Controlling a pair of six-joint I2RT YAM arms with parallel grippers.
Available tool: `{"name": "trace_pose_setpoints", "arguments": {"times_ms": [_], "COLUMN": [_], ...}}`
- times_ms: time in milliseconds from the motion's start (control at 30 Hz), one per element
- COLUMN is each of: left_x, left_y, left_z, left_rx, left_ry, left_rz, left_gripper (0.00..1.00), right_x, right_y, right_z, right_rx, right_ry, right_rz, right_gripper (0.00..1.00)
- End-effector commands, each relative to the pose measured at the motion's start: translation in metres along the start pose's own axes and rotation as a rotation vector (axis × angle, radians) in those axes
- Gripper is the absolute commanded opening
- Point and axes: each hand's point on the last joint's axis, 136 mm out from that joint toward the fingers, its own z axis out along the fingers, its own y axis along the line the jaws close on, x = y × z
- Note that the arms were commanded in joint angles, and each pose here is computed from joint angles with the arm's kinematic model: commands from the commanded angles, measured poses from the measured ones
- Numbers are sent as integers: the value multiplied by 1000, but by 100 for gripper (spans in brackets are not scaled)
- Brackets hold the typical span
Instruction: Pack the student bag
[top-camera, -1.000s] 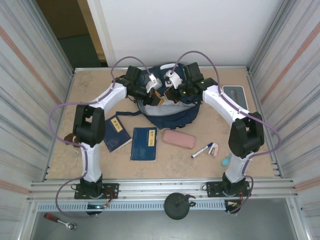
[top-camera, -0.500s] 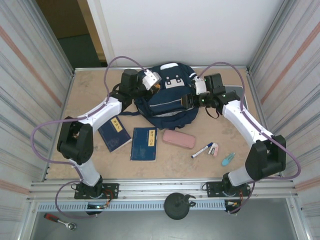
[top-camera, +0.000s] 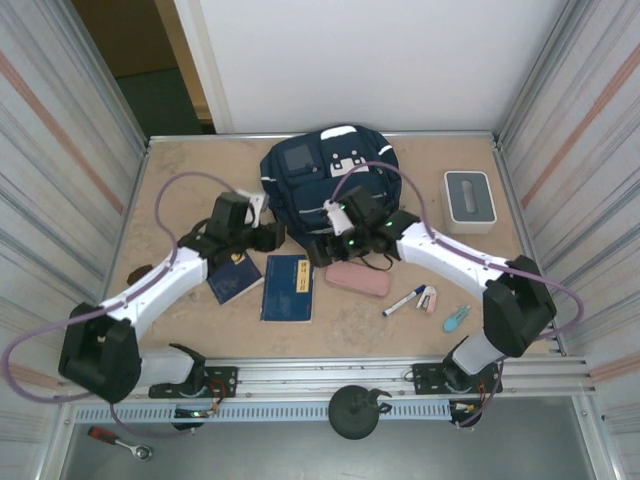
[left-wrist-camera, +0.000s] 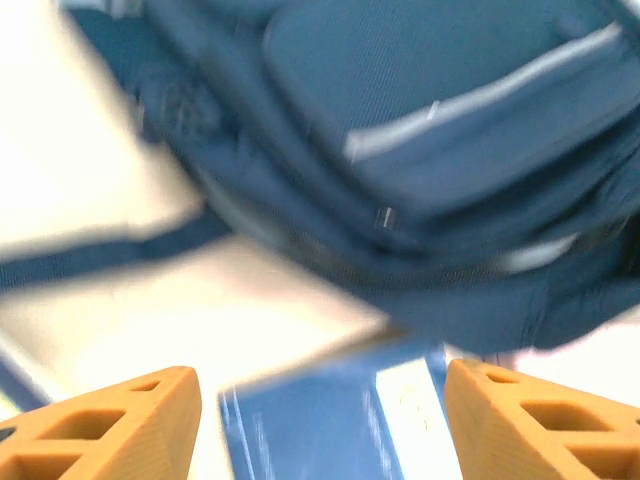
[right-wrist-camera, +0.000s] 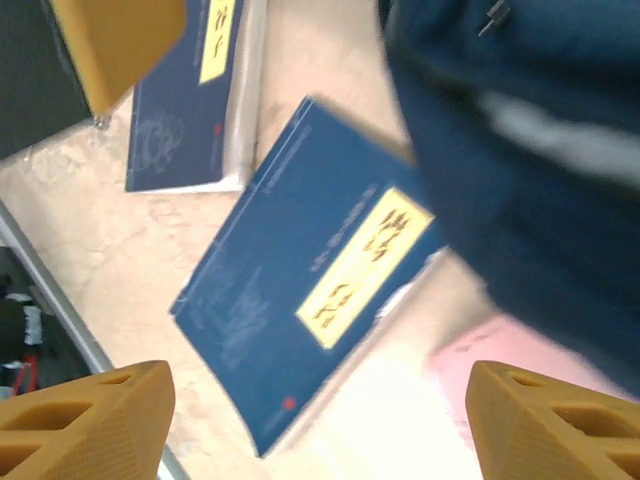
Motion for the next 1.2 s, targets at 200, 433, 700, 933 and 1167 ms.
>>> {"name": "trace_pose_setpoints", "arguments": {"times_ms": [200,433,700,933,1167], "left_x": [119,148,160,169,167], "left_y": [18,13,12,-3,-20], "left_z": [-20,-5,10,20,21], "left_rx": [-19,38,58,149,241], "left_ry": [239,317,343,372,352], "left_rz": [-286,-324,-320,-319,-320], "left_gripper": [67,62,56,44,30], "right_x": [58,80,80,73,61], "right_y": [-4,-13,-11,-10,-1], "right_z": [69,87,105,114,110], "right_rx": [144,195,194,180,160], "right_ry": [90,97,95,65,9], "right_rz": [330,423,434,450,435], "right_gripper": [64,59,55,46,28]}}
